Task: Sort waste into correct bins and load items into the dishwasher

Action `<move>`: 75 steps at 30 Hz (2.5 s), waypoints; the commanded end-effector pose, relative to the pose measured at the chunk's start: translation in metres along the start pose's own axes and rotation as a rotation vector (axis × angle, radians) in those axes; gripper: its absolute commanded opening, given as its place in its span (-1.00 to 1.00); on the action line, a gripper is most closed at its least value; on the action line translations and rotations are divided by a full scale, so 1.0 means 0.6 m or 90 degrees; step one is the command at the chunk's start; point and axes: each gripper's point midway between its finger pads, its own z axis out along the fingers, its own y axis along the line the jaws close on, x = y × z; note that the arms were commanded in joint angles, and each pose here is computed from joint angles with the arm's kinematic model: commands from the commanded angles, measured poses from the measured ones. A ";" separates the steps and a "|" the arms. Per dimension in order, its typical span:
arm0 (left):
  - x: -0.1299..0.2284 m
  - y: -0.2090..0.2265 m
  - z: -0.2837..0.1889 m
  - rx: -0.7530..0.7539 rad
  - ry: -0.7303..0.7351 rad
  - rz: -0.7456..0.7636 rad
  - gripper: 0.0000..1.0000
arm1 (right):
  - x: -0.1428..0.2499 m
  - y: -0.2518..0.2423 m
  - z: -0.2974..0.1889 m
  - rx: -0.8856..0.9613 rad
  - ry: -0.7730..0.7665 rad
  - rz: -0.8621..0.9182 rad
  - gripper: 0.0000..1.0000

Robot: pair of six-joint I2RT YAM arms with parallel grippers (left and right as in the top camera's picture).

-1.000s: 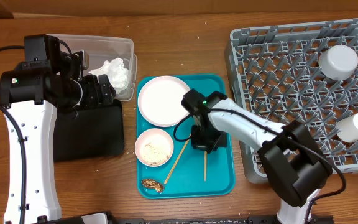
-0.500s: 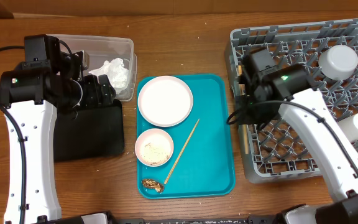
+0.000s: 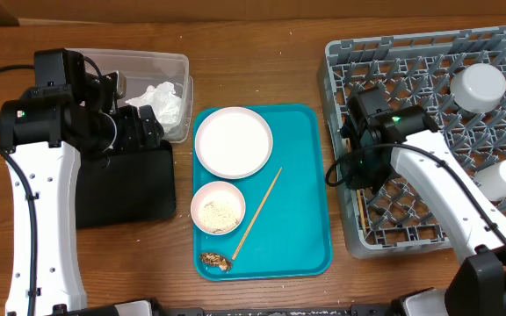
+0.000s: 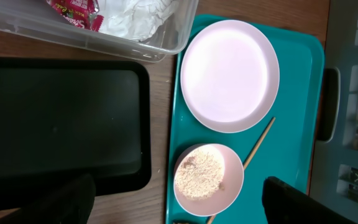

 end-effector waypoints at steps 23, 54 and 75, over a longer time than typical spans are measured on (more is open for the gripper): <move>-0.001 0.002 0.000 -0.004 0.001 0.000 0.75 | -0.062 0.236 -0.023 -0.175 -0.010 0.176 0.15; -0.001 0.002 0.000 -0.004 0.001 0.000 0.75 | -0.023 0.265 0.189 0.002 0.119 0.263 -0.92; 0.008 -0.006 0.009 0.001 0.015 -0.020 0.71 | -0.078 -0.018 -0.166 0.007 -0.107 0.025 -0.92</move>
